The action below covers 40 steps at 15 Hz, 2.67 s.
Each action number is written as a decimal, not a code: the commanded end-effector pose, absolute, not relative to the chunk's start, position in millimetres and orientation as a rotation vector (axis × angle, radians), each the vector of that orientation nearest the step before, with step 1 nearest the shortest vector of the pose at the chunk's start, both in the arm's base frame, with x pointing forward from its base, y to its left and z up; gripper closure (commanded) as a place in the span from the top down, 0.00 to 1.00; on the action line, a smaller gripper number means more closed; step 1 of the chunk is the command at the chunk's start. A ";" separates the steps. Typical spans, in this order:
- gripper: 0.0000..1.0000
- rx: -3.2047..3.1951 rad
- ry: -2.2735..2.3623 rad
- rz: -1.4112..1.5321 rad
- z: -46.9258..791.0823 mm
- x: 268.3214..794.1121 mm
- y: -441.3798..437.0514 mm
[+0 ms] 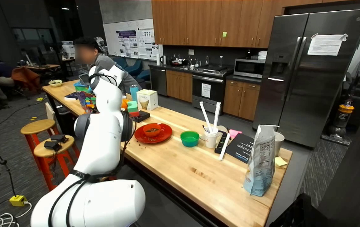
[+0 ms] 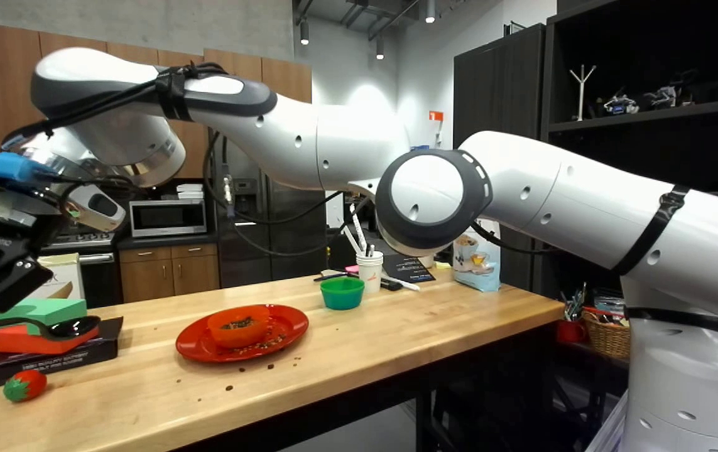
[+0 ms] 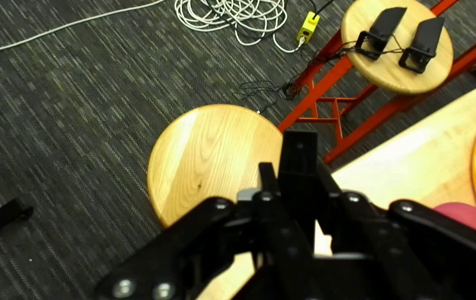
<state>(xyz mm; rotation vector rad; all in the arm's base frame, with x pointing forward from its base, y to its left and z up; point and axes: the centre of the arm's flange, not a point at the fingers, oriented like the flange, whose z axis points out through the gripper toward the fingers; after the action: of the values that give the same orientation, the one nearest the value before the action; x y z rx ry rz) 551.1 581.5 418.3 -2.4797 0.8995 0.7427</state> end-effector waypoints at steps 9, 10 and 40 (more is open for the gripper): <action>0.06 -2.578 0.435 0.874 409.8 446.5 574.1; 0.06 -2.595 0.367 0.920 409.7 437.9 575.4; 0.06 -2.718 0.824 0.747 492.5 358.6 598.9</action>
<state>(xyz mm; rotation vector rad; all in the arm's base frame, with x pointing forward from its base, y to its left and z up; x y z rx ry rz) 422.0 637.7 484.7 -2.7046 0.6617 0.8779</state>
